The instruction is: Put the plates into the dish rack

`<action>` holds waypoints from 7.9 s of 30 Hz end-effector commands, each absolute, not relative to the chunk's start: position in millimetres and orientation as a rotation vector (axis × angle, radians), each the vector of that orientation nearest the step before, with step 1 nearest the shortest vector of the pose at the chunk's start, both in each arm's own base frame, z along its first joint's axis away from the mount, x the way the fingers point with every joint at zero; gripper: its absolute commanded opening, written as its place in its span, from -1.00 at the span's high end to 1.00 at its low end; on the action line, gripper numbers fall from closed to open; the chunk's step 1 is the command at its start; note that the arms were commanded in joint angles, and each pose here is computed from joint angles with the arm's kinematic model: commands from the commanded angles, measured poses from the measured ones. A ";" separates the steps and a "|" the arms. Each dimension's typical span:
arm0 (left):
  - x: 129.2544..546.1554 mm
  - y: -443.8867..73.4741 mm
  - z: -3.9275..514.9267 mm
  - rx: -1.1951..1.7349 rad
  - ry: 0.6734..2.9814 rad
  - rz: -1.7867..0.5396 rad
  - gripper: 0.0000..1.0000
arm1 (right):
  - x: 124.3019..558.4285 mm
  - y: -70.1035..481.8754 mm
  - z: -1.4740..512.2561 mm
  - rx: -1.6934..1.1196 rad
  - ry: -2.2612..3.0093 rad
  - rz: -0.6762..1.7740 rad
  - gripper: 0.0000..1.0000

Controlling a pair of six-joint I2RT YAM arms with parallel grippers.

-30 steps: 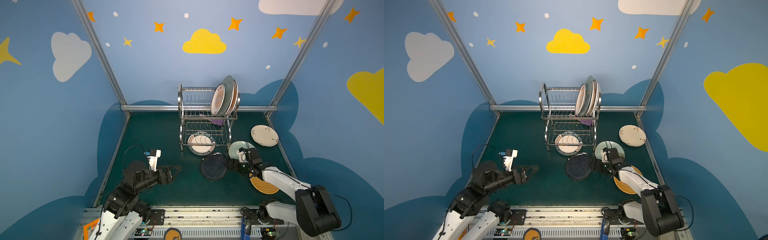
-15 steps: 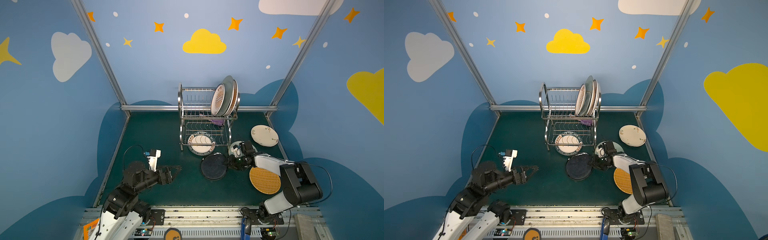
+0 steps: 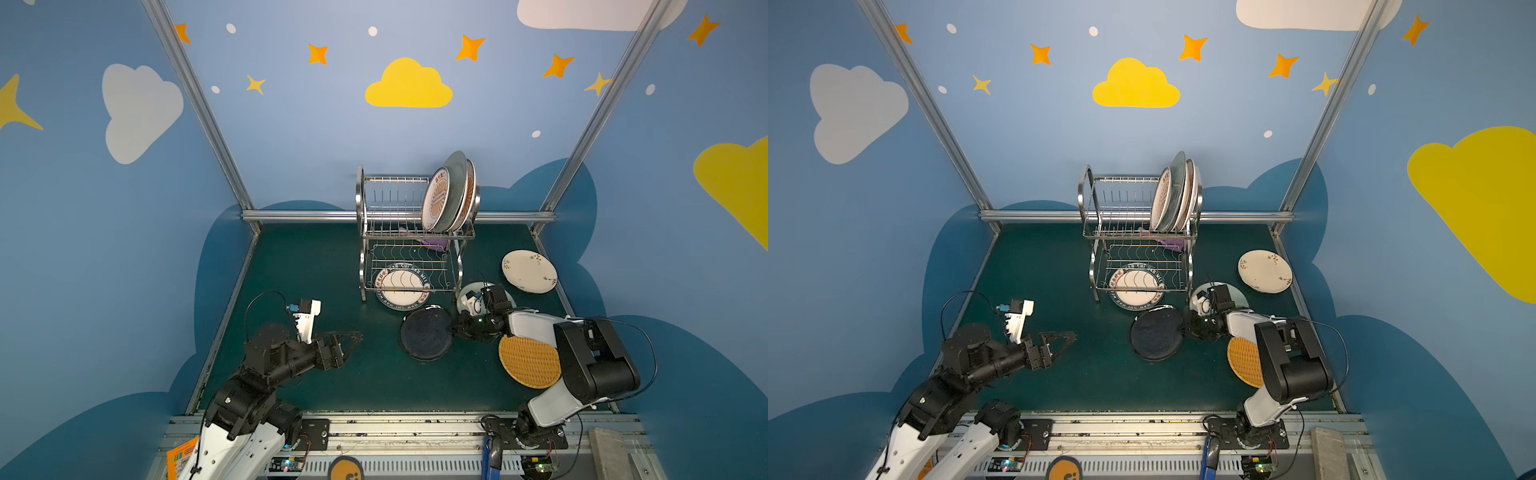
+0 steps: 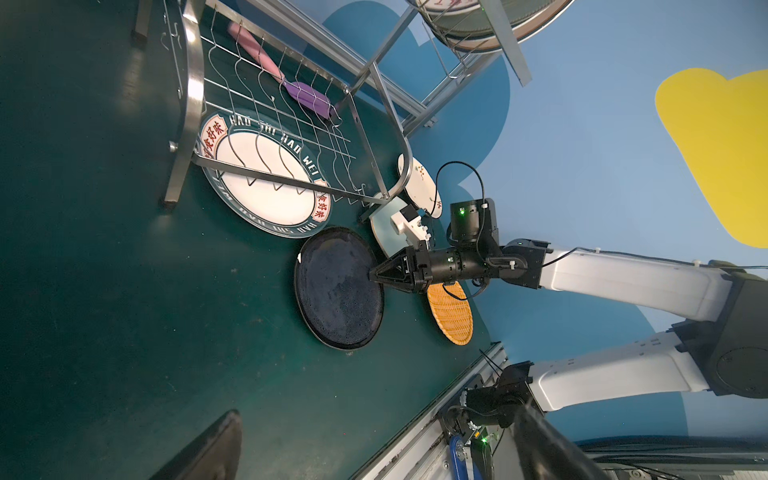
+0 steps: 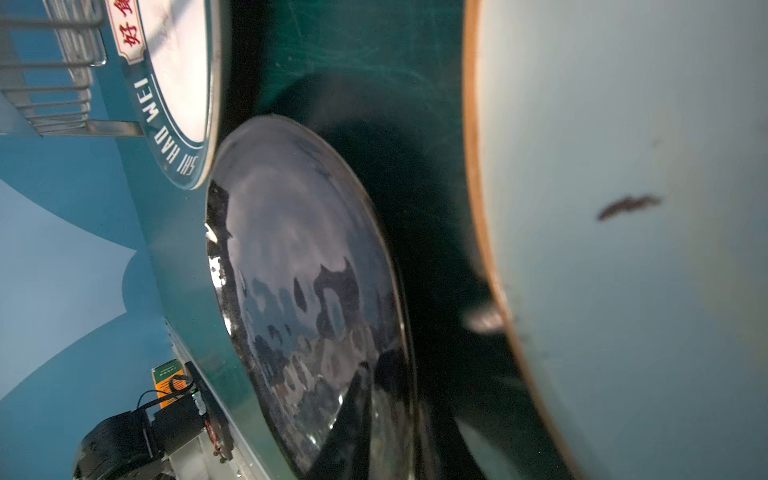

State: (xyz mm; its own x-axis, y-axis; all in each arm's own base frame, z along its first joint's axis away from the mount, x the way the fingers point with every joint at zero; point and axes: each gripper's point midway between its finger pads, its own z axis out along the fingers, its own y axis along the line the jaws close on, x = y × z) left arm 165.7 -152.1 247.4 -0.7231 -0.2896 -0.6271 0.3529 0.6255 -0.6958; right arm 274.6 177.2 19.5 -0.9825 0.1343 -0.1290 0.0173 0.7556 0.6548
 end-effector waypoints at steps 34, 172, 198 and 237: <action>185.8 -254.5 186.4 0.515 2.011 -0.596 -1.00 | 213.2 202.4 55.0 0.113 2.836 1.359 1.00; 419.7 -292.0 564.5 0.027 1.623 -0.737 0.93 | 232.0 257.3 189.3 -0.531 1.990 0.968 -0.77; 475.9 -309.5 521.6 -0.051 1.642 -0.695 0.93 | 229.3 274.7 177.1 -0.615 2.043 0.953 -0.77; 469.3 -295.8 553.3 -0.150 1.539 -0.741 0.93 | 228.9 280.9 170.2 -0.640 2.082 0.950 -0.77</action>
State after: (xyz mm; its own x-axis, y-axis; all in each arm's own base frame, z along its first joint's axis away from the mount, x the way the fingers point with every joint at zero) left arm 493.4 -319.0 467.5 -0.3086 -0.3707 -0.8760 0.2660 0.8505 -0.4537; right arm 227.3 275.1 158.6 -0.6125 -0.1265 -0.7802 -0.6654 0.6153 0.4226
